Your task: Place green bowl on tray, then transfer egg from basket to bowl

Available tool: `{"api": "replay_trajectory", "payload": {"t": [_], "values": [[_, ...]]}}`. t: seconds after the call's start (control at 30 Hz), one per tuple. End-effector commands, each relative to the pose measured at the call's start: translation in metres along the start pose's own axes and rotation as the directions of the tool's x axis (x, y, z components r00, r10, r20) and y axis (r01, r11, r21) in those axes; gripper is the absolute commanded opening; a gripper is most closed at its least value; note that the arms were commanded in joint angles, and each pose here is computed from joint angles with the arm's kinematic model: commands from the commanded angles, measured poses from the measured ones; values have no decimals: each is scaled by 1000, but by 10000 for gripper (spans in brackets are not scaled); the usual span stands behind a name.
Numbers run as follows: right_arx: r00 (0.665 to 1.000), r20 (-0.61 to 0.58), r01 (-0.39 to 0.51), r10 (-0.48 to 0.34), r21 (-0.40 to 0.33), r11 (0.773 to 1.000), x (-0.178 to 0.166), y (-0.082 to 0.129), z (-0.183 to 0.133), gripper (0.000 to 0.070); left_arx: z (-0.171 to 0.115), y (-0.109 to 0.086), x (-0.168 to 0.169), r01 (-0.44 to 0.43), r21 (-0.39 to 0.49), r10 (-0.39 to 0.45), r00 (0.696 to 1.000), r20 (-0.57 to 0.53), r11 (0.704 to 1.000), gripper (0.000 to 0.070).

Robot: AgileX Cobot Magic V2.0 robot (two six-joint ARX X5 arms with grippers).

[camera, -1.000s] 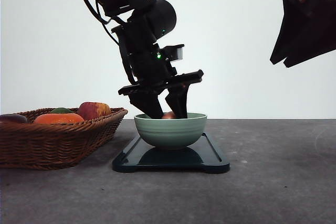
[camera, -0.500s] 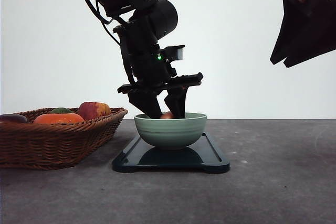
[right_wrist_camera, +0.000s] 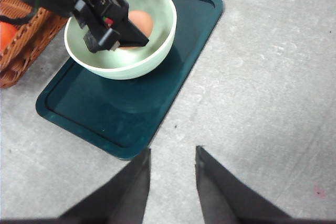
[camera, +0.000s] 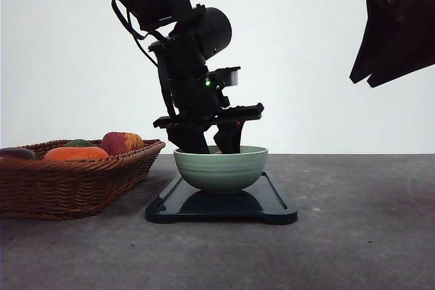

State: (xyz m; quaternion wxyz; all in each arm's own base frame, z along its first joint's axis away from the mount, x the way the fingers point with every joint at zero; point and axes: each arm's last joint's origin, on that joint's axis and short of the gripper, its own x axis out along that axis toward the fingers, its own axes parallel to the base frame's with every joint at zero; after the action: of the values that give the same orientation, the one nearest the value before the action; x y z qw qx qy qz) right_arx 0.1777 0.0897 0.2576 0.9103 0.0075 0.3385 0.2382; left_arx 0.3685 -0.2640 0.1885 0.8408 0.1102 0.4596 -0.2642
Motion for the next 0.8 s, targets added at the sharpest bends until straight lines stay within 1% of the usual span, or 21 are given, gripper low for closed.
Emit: {"api": "replay_trajectory", "payload": {"t": [0.0,0.43,0.5,0.6,0.77], "values": [[1000,3,-4,4,5,1000,1,1,1,164,2,-4,9,2,18,-2,1000,1,1000,147],[1000,-2,-3,3,5,1000,1,1,1,164,-1,-4,13,0,17,0,1000,-29,1000,162],[1000,-2,-3,3,5,1000,1,1,1,164,-2,-4,13,0,17,0,1000,-31,1000,208],[1000,-2,-3,3,5,1000,1,1,1,164,-2,-4,13,0,12,0,1000,-31,1000,319],[1000,-2,-2,2,5,1000,1,1,1,164,-2,-4,12,0,10,0,999,-39,1000,322]]}}
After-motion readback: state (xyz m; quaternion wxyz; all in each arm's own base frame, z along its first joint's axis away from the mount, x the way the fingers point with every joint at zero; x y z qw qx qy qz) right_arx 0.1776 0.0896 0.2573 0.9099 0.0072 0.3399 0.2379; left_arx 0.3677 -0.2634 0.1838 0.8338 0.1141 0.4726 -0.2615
